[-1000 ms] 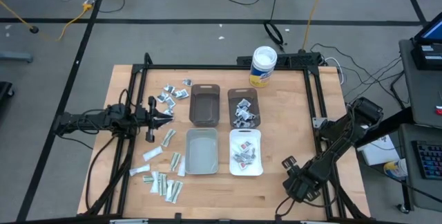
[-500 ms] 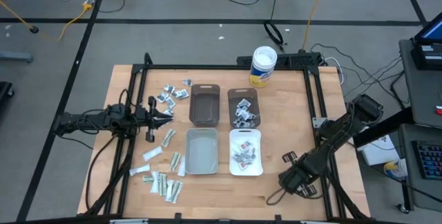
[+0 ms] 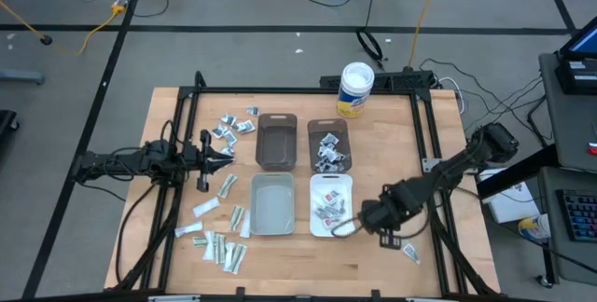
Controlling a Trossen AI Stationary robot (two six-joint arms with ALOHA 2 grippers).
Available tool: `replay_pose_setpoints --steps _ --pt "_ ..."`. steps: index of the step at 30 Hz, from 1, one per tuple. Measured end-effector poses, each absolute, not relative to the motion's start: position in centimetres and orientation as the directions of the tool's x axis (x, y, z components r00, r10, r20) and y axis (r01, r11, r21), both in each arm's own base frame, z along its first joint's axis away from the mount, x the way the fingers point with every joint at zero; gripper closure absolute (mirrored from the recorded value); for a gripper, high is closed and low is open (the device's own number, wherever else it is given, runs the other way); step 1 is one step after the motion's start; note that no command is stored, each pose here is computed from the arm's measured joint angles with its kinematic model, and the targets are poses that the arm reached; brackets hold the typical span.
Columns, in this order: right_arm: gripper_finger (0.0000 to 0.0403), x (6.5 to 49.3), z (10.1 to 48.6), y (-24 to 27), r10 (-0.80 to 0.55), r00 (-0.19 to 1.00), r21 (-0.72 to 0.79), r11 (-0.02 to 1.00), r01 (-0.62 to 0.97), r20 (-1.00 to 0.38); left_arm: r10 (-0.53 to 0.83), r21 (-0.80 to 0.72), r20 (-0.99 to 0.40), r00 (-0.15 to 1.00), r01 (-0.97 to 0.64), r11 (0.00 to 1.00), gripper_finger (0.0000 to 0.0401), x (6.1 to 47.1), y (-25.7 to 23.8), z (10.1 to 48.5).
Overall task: Pick & Place First Aid Supplies
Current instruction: Put the orange pad into the white bin
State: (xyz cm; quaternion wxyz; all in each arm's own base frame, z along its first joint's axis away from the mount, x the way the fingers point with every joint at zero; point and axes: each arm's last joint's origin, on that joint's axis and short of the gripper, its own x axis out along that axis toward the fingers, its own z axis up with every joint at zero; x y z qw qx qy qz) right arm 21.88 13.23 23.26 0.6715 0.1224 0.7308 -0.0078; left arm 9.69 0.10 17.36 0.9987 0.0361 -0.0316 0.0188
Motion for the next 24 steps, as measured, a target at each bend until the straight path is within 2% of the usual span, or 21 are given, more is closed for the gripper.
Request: replay_pose_setpoints --steps 6,19,24 --pt "0.0402 24.6 25.4 10.7 0.132 -0.012 0.118 0.916 0.384 -0.991 0.035 0.071 0.065 0.997 -0.040 0.997 0.0354 9.7 0.1 17.4" --pt "0.0403 33.7 25.7 7.5 0.117 0.044 0.125 0.939 0.320 -0.992 0.035 0.071 0.065 0.997 -0.040 0.997 0.0354 9.7 0.1 17.4" --pt "0.0403 35.8 24.8 6.9 0.118 0.071 0.134 0.944 0.301 -0.990 0.035 0.071 0.065 0.997 -0.040 0.997 0.0354 9.7 0.1 17.4"
